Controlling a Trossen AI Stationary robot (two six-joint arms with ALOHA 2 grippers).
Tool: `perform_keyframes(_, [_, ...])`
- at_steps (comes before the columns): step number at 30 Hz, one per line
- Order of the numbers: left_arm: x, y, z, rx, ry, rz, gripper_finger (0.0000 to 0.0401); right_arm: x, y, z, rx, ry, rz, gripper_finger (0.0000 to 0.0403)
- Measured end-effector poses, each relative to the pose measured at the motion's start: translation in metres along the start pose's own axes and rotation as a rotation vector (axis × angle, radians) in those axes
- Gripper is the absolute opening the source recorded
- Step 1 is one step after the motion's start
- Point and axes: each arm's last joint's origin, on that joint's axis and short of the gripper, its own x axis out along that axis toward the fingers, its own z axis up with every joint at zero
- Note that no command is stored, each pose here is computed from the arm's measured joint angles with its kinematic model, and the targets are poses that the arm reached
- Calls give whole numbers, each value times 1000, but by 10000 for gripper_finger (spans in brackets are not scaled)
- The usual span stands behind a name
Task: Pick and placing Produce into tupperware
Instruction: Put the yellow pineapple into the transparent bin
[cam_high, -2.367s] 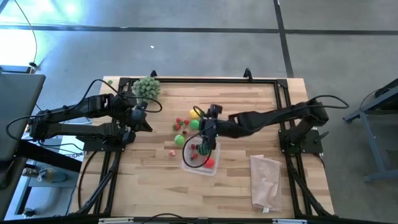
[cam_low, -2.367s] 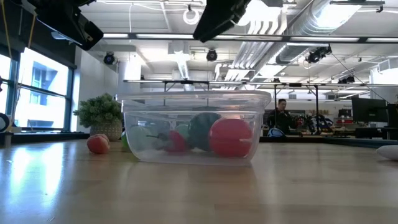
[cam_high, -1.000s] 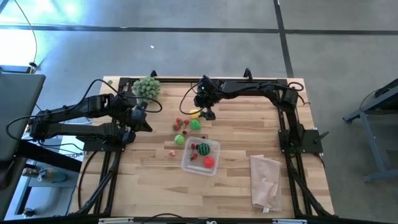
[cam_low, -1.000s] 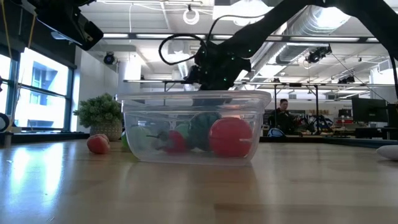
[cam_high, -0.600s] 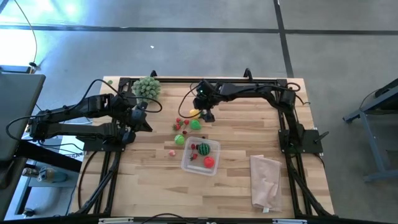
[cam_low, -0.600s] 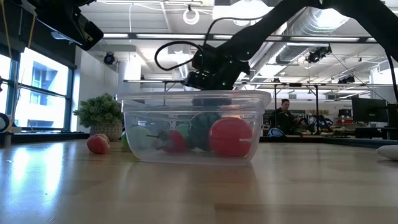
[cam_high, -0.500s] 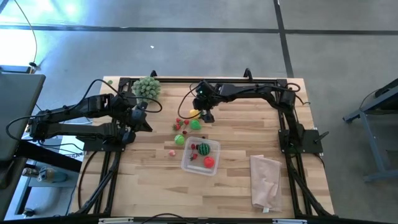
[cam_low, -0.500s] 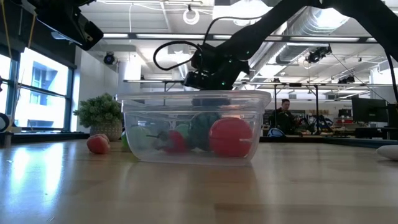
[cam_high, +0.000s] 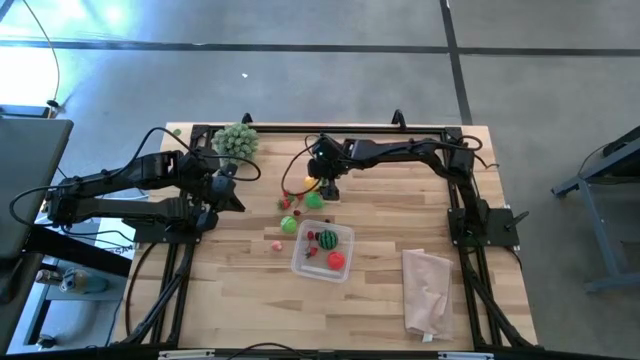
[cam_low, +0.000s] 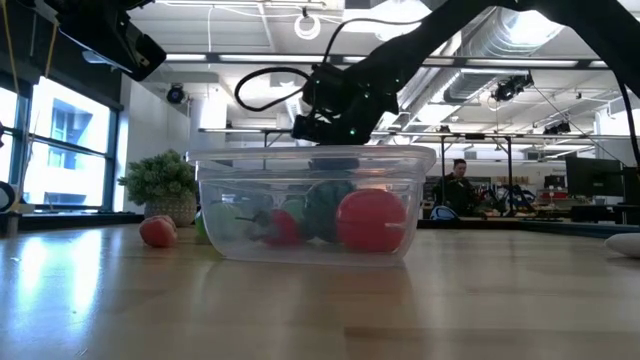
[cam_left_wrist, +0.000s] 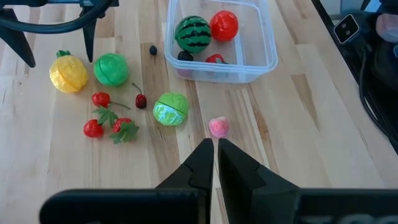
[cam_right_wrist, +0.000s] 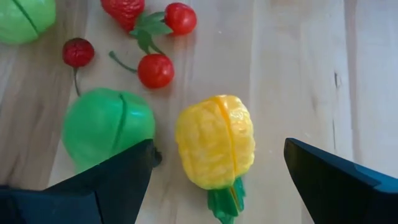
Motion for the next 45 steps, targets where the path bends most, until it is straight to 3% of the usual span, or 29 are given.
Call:
perform_keyframes(9, [0, 0, 0, 0, 0, 0, 14, 2, 15, 4, 0, 20, 30, 349])
perform_keyframes(17, [0, 0, 0, 0, 0, 0, 14, 15, 10, -3, 71, 34, 20, 348])
perform_keyframes(36, [0, 0, 0, 0, -1, 0, 14, 18, 13, -5, 86, 72, 1, 347])
perform_keyframes(45, [0, 0, 0, 0, 0, 0, 14, 24, 16, -8, 90, 82, 10, 327])
